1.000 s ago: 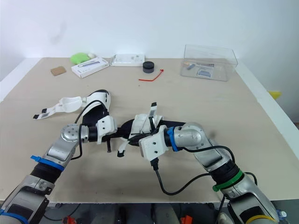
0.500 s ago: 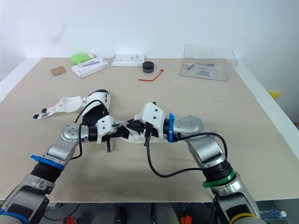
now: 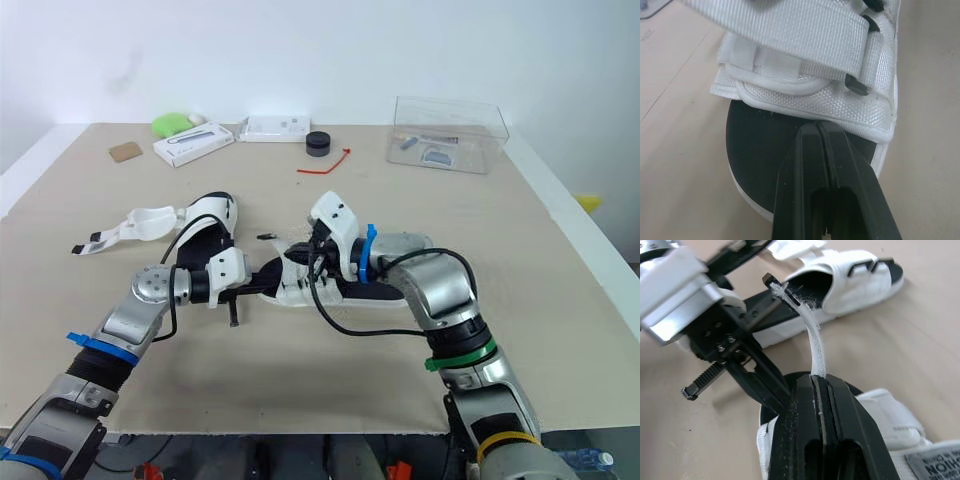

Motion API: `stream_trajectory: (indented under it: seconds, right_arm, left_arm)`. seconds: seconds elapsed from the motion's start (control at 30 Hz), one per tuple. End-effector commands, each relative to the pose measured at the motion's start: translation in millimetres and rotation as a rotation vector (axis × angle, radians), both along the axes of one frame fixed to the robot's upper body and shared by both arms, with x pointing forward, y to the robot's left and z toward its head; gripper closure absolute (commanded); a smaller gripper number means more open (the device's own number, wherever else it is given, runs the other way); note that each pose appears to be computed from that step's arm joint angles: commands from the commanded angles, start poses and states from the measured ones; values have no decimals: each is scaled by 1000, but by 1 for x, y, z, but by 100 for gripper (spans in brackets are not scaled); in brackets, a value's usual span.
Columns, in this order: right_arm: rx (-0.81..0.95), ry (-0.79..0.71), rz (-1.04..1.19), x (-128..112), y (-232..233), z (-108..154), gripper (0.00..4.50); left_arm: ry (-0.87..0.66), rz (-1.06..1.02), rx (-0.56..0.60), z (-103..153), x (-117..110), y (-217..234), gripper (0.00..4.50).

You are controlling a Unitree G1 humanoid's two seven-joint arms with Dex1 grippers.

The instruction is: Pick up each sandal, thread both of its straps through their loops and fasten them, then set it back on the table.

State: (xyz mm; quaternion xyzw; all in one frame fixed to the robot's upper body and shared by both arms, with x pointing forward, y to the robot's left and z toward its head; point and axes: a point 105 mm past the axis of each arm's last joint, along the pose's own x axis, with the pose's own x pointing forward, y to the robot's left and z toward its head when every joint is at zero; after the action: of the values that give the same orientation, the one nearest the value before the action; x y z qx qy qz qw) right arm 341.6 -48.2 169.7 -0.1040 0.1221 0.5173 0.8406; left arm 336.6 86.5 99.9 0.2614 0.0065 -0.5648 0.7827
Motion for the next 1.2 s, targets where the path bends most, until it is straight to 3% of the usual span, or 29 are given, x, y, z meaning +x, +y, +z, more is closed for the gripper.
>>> stream_trajectory:
  seconds: [0.03, 0.6, 0.7, 0.9, 0.97, 1.1, 1.2]
  right_arm:
    - [54, -11, -59, 10, -5, 24, 446]
    - [10, 25, -221, 28, -21, 17, 446]
    - [5, -17, -219, 28, -21, 22, 357]
    - [2, -145, -221, 31, -22, 38, 81]
    - [9, -179, -211, 31, -21, 44, 10]
    - [49, -253, -124, 21, -5, 62, 10]
    - [30, -237, -37, 11, 8, 59, 10]
  left_arm:
    - [112, 18, 92, -38, -8, 5, 450]
    - [114, 25, 90, -38, -9, 6, 450]
    - [113, 25, 90, -38, -9, 6, 450]
    - [115, 21, 90, -38, -8, 6, 450]
    - [115, 21, 90, -38, -8, 5, 450]
    - [113, 22, 90, -37, -7, 5, 450]
    - [113, 21, 89, -37, -7, 5, 450]
